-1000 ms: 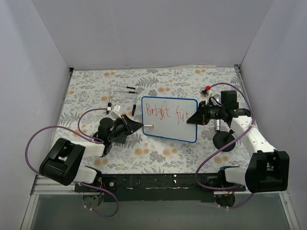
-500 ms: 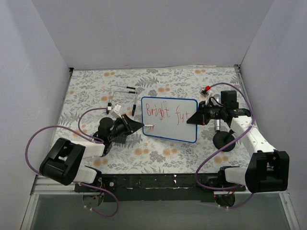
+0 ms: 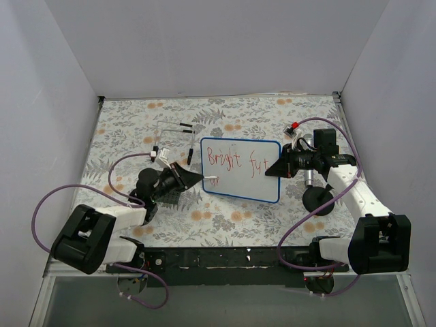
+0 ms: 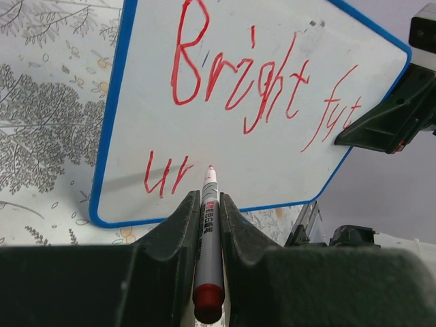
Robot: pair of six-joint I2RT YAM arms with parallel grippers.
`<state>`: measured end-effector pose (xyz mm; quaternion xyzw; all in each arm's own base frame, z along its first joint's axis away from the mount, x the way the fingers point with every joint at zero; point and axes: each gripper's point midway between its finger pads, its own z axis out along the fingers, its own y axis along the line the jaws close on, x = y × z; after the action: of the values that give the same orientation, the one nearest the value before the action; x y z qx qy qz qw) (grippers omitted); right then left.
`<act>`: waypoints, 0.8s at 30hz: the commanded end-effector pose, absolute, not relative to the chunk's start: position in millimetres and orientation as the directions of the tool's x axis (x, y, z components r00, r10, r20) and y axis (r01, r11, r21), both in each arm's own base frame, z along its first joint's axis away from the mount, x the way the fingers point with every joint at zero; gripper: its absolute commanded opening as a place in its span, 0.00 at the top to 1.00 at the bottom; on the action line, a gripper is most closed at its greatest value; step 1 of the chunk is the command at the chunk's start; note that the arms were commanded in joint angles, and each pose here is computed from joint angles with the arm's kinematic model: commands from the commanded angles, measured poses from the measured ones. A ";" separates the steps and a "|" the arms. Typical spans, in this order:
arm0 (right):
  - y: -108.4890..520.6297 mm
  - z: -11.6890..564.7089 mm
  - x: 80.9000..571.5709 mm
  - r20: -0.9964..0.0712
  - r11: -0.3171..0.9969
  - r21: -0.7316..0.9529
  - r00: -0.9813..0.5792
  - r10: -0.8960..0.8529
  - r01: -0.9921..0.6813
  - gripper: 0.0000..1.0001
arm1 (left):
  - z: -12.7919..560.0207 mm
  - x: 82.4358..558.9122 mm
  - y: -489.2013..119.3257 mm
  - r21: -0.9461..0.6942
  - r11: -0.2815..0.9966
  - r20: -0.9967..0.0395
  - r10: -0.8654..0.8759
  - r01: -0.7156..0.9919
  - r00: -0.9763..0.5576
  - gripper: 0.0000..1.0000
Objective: Write a sentence on the whiteboard
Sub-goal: Write with the whiteboard marker without the cap on the whiteboard.
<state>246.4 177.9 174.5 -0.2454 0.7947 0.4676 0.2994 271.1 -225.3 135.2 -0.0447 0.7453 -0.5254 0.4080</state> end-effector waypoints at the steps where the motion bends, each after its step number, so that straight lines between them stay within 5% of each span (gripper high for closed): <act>1: 181.6 189.0 245.2 -0.756 0.400 0.560 -0.645 -0.112 -0.726 0.99 | 123.1 261.4 -222.0 -0.811 0.466 -0.565 -0.466 0.354 -0.681 1.00; 24: 181.5 188.3 245.2 -0.753 0.401 0.563 -0.649 -0.111 -0.722 0.99 | 115.8 274.3 -232.1 -0.818 0.457 -0.551 -0.444 0.350 -0.707 1.00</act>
<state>246.4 177.9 174.6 -0.2455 0.7946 0.4676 0.2996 262.9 -227.2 97.2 -0.0454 0.7814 -0.5089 0.3584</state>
